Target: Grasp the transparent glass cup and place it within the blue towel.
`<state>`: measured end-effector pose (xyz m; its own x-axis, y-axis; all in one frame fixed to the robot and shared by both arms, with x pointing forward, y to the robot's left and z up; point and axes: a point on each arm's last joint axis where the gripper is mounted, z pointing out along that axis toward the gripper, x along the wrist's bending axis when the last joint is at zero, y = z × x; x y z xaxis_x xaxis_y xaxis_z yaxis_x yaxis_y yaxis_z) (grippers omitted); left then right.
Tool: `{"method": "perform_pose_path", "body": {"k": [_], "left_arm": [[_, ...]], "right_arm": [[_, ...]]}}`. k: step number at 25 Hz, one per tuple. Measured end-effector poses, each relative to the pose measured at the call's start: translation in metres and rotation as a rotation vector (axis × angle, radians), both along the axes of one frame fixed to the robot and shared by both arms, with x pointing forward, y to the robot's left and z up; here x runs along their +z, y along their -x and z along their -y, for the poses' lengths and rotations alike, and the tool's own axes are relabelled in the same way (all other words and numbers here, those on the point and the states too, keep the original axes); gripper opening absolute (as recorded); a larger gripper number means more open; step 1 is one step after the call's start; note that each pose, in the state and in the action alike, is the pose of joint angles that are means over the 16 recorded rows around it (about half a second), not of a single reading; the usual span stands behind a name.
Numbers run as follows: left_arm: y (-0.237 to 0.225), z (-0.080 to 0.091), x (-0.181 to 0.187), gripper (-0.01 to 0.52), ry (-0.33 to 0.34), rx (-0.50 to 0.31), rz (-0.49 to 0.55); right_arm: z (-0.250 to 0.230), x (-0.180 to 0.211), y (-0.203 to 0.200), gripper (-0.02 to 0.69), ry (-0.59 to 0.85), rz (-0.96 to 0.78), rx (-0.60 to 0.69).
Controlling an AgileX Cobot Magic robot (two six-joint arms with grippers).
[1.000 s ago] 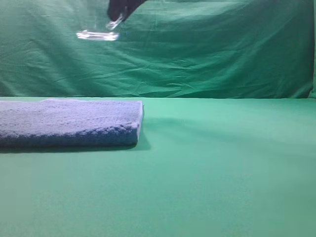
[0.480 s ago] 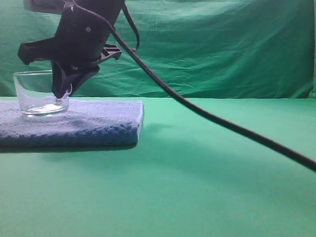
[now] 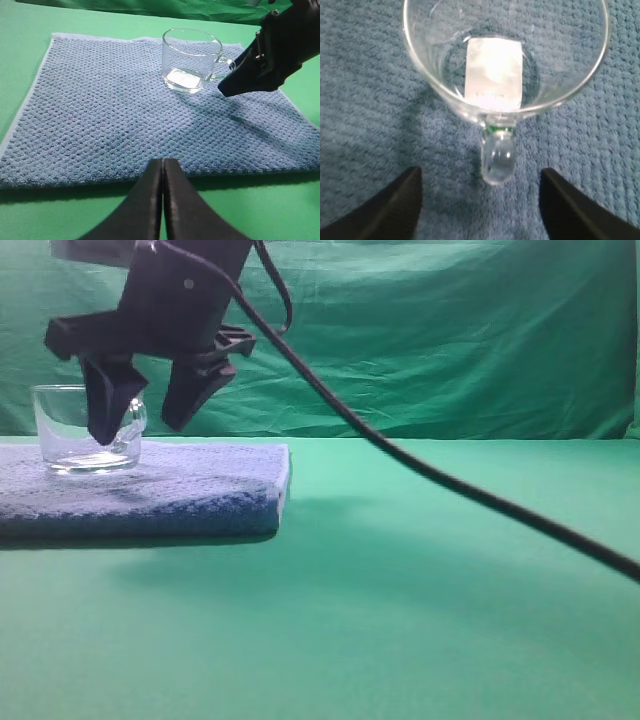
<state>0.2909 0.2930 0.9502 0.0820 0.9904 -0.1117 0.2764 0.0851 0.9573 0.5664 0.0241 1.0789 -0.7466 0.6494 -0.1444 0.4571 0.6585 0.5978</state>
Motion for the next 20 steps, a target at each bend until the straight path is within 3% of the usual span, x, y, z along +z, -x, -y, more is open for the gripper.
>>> {"method": "perform_pose_path", "body": {"k": [4, 7, 13, 20], "left_arm": [[0.000, 0.000, 0.000, 0.000, 0.000, 0.000, 0.000], [0.000, 0.000, 0.000, 0.000, 0.000, 0.000, 0.000], [0.000, 0.000, 0.000, 0.000, 0.000, 0.000, 0.000], [0.000, 0.000, 0.000, 0.000, 0.000, 0.000, 0.000]], "right_arm": [[0.035, 0.047, 0.017, 0.058, -0.037, 0.050, -0.089], [0.062, 0.070, 0.035, 0.012, -0.074, 0.083, -0.136], [0.114, 0.087, 0.082, 0.000, -0.154, 0.145, -0.162], [0.165, 0.067, 0.141, 0.000, -0.253, 0.202, -0.149]]}}
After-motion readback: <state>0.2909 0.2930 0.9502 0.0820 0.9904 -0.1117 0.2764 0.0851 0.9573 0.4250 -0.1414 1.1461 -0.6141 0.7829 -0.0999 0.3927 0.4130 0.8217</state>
